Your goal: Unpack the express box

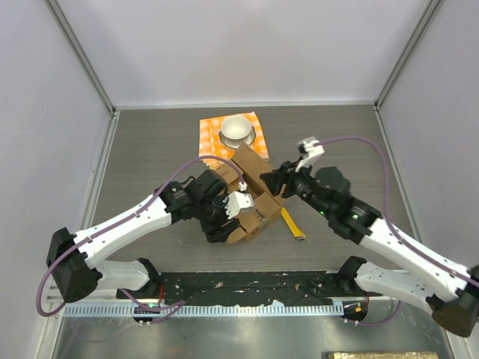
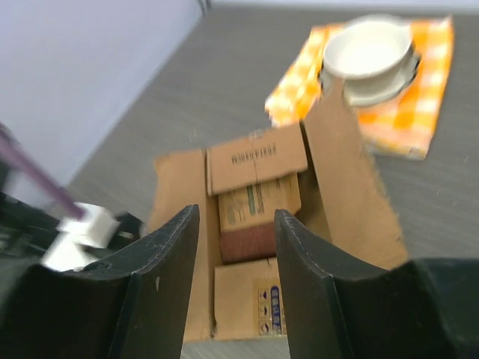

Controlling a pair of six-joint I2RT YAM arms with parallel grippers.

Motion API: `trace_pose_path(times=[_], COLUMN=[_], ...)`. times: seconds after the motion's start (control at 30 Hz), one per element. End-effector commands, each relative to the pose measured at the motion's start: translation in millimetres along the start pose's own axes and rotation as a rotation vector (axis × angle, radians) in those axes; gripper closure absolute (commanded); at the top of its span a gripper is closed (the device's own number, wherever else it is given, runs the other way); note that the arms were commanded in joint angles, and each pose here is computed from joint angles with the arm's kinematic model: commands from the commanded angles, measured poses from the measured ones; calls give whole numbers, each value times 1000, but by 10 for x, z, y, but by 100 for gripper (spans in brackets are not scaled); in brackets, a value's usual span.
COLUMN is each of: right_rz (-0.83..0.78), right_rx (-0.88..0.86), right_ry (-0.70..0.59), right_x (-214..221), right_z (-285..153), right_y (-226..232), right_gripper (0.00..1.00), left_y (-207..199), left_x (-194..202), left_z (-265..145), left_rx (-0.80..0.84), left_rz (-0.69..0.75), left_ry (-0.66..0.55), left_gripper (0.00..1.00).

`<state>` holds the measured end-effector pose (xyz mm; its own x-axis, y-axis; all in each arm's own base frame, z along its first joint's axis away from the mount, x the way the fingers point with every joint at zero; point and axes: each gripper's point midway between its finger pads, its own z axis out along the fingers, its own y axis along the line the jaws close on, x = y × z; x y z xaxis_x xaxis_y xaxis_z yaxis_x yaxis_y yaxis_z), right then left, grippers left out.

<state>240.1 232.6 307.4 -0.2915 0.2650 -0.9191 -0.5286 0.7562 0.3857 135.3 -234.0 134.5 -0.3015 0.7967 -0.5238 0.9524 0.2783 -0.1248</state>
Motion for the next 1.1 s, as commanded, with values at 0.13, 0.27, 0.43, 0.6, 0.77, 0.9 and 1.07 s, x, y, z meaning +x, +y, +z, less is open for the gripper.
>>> trace_pose_path(times=[0.13,0.27,0.43,0.6,0.77,0.9,1.07], right_rz=[-77,-103,-126,-174,-195,-195,-178], right_rx=[-81,-92,-72,-5,19,5,-11], right_ry=[190,283,354,374,369,341,322], right_x=[741,1099,1441,1602,1670,1682,1741], right_z=[553,755,949,1064,1149,1237,1342], right_y=[30,-5,-78,-246,-307,-280,-258], right_gripper=[48,43,41,41,38,38,43], left_y=[2,-22,-11,-13,-26,-51,-42], left_x=[-235,-156,-98,-39,-23,-18,-12], left_z=[-224,-240,-246,-219,-212,-209,-226], left_rx=[19,22,22,21,26,40,41], left_rz=[-19,-19,-25,-14,-9,-8,-14], left_ry=[-148,-155,-166,-162,-164,-167,-171], left_gripper=[32,27,27,29,30,31,32])
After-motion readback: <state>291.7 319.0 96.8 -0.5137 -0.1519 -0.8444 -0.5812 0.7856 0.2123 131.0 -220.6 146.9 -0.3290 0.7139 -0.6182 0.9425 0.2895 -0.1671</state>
